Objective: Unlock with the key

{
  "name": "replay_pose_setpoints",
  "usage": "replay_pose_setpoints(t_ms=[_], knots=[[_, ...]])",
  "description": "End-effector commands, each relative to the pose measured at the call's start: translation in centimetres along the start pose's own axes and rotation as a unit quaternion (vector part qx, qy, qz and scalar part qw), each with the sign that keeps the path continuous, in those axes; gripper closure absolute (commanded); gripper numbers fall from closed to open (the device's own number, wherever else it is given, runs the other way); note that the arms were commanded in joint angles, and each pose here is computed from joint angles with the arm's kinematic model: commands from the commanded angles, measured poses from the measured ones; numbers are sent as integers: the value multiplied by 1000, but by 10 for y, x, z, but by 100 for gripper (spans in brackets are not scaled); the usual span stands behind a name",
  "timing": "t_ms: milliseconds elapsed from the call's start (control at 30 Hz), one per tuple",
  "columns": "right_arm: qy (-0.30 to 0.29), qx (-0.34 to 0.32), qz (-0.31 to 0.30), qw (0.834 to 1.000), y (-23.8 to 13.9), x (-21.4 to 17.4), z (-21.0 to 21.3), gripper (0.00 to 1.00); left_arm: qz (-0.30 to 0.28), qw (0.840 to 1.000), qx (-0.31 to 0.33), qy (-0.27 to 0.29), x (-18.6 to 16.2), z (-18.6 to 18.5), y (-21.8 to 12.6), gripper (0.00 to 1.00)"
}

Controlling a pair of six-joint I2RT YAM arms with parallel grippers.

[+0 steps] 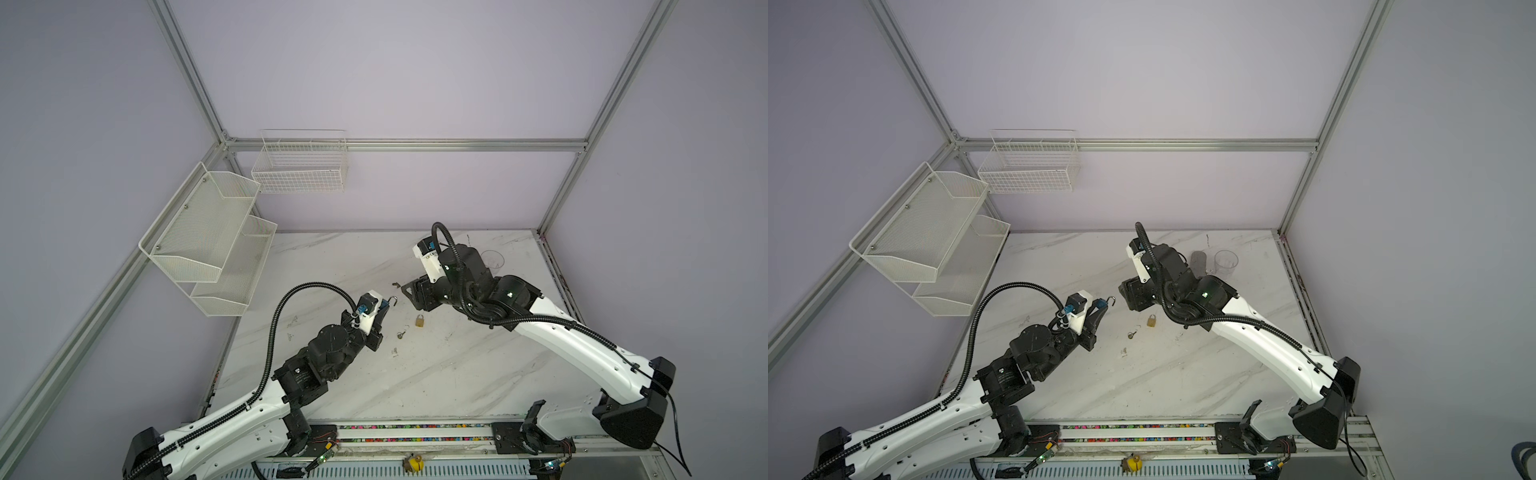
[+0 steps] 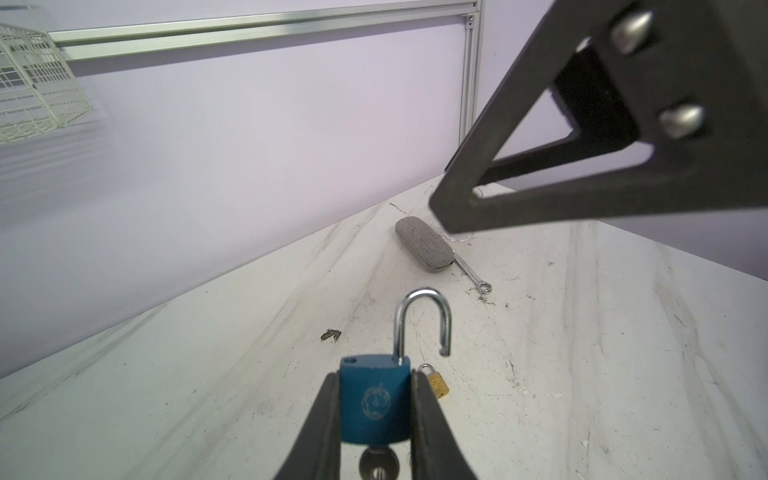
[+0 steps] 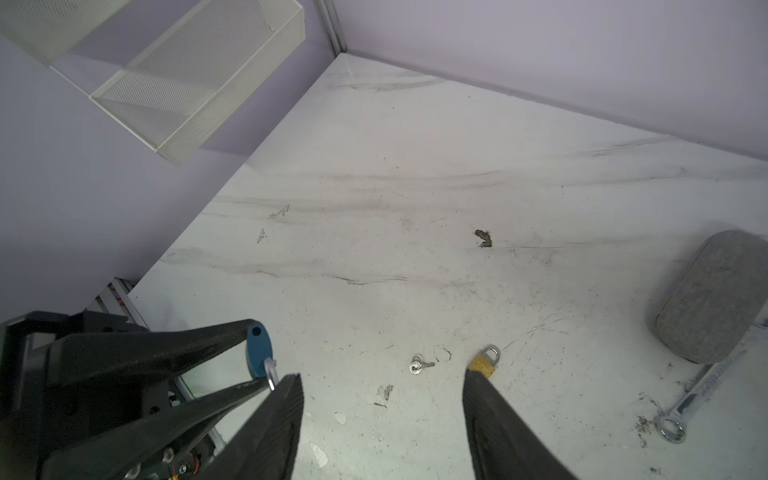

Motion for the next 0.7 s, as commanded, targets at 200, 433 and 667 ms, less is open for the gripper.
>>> replay_pose_setpoints(t_ms=[200, 433, 667], knots=[[68, -23, -63, 995, -15, -10, -25, 31, 157, 976, 112, -102, -27, 14, -6, 100], [116, 14, -64, 991, 6, -36, -35, 30, 253, 945, 132, -160, -58, 18, 1, 100], [167, 24, -48, 984, 32, -70, -51, 30, 318, 922, 114, -190, -86, 13, 21, 100]])
Point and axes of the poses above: each gripper's point midway between its finger pads, its own y axis out along the fingers, its own z axis along the line the jaws close on, x = y × z, the point moved 10 cm from there along -y, back along the fingers, and after that the axes turned 11 degrees about y, right-handed, at the moved point
